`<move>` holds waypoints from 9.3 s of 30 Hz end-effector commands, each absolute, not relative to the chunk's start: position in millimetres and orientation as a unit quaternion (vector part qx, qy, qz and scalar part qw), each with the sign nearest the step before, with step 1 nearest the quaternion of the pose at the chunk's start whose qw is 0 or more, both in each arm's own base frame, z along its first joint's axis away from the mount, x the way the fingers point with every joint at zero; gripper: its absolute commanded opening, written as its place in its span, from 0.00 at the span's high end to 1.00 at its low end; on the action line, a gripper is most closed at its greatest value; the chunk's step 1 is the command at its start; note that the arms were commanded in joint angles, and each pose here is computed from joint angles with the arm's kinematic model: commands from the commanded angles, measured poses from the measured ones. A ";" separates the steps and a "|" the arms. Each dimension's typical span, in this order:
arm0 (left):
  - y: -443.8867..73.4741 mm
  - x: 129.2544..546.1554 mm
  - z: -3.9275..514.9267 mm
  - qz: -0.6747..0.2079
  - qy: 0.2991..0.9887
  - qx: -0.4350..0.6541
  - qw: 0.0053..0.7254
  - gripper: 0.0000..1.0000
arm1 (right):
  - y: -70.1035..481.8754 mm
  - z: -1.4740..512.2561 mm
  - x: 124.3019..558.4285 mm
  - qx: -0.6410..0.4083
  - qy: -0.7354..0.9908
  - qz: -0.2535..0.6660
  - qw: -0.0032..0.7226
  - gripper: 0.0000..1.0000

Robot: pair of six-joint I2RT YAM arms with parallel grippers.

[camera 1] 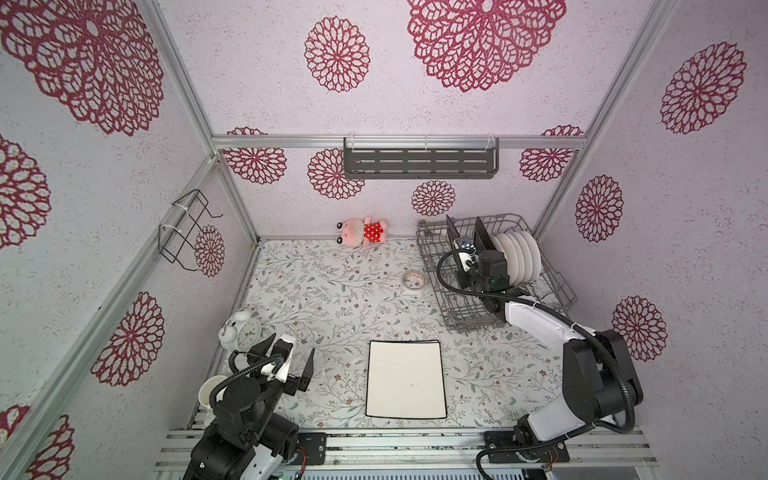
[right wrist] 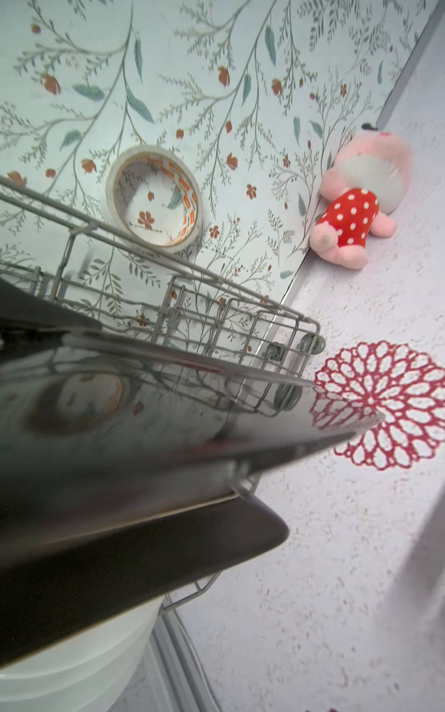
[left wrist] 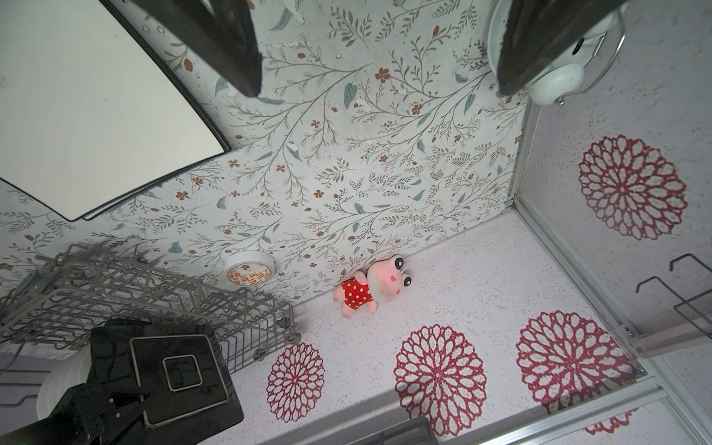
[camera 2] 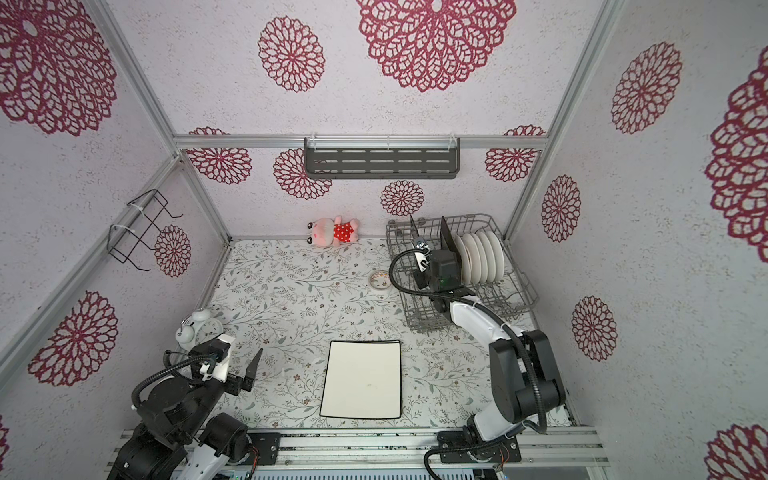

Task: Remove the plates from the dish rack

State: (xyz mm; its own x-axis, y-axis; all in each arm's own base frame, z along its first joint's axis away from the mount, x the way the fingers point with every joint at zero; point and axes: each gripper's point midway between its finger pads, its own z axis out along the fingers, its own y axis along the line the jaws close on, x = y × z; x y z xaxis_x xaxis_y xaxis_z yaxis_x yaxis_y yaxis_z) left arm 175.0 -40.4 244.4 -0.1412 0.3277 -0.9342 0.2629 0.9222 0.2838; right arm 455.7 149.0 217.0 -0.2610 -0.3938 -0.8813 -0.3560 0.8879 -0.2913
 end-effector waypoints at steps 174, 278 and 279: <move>-74.5 135.8 229.6 -0.036 0.729 0.349 0.588 0.03 | 323.4 181.3 139.9 -0.597 0.639 -0.336 0.350 1.00; -71.1 141.1 226.5 -0.025 0.735 0.337 0.588 0.03 | 310.6 79.4 66.4 -0.683 0.638 -0.255 0.247 0.47; -71.1 141.1 226.6 -0.025 0.735 0.337 0.588 0.03 | 310.5 80.8 66.1 -0.682 0.639 -0.255 0.249 0.45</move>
State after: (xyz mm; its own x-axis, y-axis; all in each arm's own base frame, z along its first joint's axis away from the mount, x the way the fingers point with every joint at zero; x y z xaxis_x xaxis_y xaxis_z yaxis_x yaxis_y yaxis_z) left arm 138.9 -71.0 223.6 -0.0996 0.4673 -0.8784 0.5351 0.7695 0.3487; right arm 72.8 311.6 67.1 0.0505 -0.9971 0.0567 -0.7288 -0.0757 -0.6805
